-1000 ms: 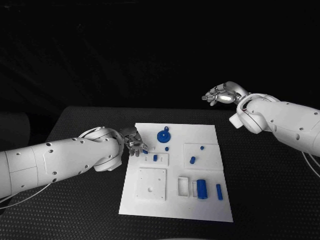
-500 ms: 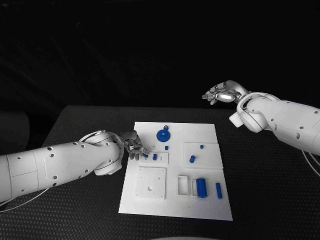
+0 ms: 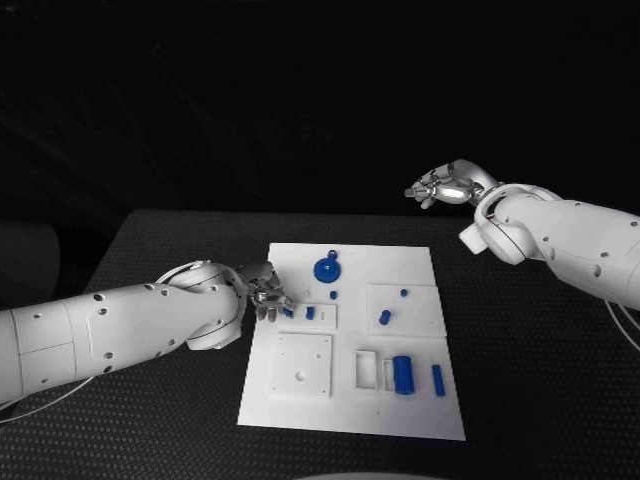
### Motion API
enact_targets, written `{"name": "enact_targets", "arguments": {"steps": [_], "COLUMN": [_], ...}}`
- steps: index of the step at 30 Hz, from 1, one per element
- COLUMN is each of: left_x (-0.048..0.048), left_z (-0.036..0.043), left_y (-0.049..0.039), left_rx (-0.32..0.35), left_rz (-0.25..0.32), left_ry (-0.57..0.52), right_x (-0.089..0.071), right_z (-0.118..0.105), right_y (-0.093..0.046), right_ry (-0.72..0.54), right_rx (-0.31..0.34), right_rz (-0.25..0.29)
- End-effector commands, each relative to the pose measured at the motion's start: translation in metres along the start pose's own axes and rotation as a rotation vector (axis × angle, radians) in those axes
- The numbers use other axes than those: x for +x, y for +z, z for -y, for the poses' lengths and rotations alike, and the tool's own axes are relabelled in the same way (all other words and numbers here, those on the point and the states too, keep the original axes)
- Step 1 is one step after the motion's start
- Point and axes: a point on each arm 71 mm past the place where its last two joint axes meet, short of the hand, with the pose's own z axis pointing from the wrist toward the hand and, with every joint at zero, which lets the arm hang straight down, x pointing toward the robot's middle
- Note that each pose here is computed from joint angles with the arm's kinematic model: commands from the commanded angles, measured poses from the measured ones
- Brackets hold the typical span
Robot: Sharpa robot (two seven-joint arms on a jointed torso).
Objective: Assemble the parts on the task board
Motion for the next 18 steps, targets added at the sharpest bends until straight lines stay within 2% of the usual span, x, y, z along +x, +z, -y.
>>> {"name": "enact_targets", "arguments": {"steps": [1,18], "left_x": [0.0016,0.0014], "left_z": [0.0007,0.0039], "left_y": [0.0002,0.0016], "left_rx": [0.002,0.013], "left_rz": [-0.016,0.001], "left_ry": [0.046,0.057], "right_x": [0.0003,0.0010], "right_z": [-0.0006,-0.0013], "right_y": [-0.0002,-0.0001], "right_ry": [0.001,0.002], "right_rx": [-0.006,-0.008], "right_rz": [-0.005,-0.006]}}
